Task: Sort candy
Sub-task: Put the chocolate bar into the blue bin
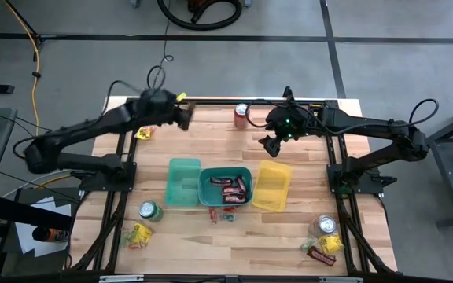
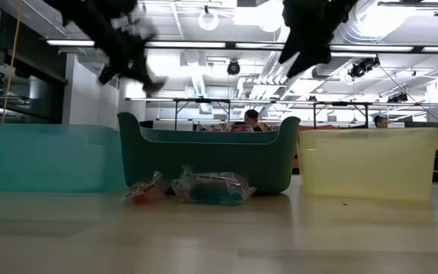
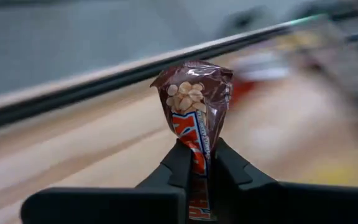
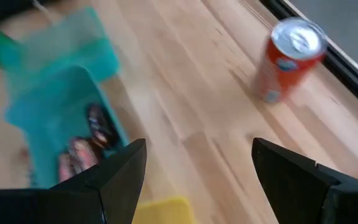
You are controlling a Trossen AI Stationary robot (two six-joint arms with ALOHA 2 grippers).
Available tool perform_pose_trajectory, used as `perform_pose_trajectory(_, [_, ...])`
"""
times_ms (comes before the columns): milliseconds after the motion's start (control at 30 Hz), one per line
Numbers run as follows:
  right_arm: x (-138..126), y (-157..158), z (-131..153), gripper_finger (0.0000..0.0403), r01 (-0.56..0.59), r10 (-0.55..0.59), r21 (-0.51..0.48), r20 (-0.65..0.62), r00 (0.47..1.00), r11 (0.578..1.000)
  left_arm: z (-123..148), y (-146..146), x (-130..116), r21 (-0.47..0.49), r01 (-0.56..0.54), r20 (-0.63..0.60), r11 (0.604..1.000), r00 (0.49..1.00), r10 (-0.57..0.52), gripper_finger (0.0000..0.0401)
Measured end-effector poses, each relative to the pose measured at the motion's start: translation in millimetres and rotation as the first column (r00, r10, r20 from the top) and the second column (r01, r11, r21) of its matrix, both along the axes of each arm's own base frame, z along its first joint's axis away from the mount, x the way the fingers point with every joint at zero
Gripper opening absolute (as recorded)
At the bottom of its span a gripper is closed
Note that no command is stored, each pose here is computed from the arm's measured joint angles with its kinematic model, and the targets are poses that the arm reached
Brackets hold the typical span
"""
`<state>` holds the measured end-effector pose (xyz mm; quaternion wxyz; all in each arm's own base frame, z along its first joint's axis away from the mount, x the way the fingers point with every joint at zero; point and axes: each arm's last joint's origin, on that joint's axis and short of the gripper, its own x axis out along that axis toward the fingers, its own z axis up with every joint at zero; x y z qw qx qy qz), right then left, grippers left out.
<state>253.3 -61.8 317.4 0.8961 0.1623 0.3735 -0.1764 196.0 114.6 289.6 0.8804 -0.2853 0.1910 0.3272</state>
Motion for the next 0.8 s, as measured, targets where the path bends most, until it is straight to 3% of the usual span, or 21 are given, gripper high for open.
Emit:
perform_pose_trajectory(67, [3, 1, 3, 0.0287, -0.031, 0.030, 0.019, 0.049, 0.998, 0.999, 13, -23, 5, 0.055, 0.157, 0.149, 0.986, 0.975, -0.163, 0.0018])
perform_pose_trajectory(133, [6, 1, 6, 0.0287, -0.072, 0.067, 0.046, 0.098, 0.993, 0.996, 20, -46, 9, 0.121, 0.271, 0.259, 0.955, 0.920, -0.294, 0.0021])
perform_pose_trajectory(267, [11, 5, 12, 0.0287, -0.181, 0.151, 0.139, 0.204, 0.967, 0.974, 20, -85, 17, 0.193, 0.427, 0.356, 0.884, 0.809, -0.468, 0.0028])
perform_pose_trajectory(333, [14, 8, 15, 0.0287, -0.243, 0.193, 0.174, 0.260, 0.946, 0.954, 14, -100, 23, 0.198, 0.489, 0.349, 0.850, 0.775, -0.527, 0.0031])
perform_pose_trajectory(500, [19, 17, 20, 0.0287, -0.302, 0.238, 0.168, 0.320, 0.917, 0.939, -6, -127, 42, 0.186, 0.579, 0.257, 0.794, 0.751, -0.608, 0.0032])
perform_pose_trajectory(667, [19, 19, 20, 0.0287, -0.306, 0.241, 0.176, 0.317, 0.917, 0.936, -13, -133, 60, 0.190, 0.611, 0.196, 0.769, 0.743, -0.639, 0.0033])
perform_pose_trajectory(800, [19, 20, 20, 0.0287, -0.312, 0.241, 0.193, 0.320, 0.916, 0.930, -10, -135, 71, 0.221, 0.664, 0.146, 0.714, 0.701, -0.698, 0.0033])
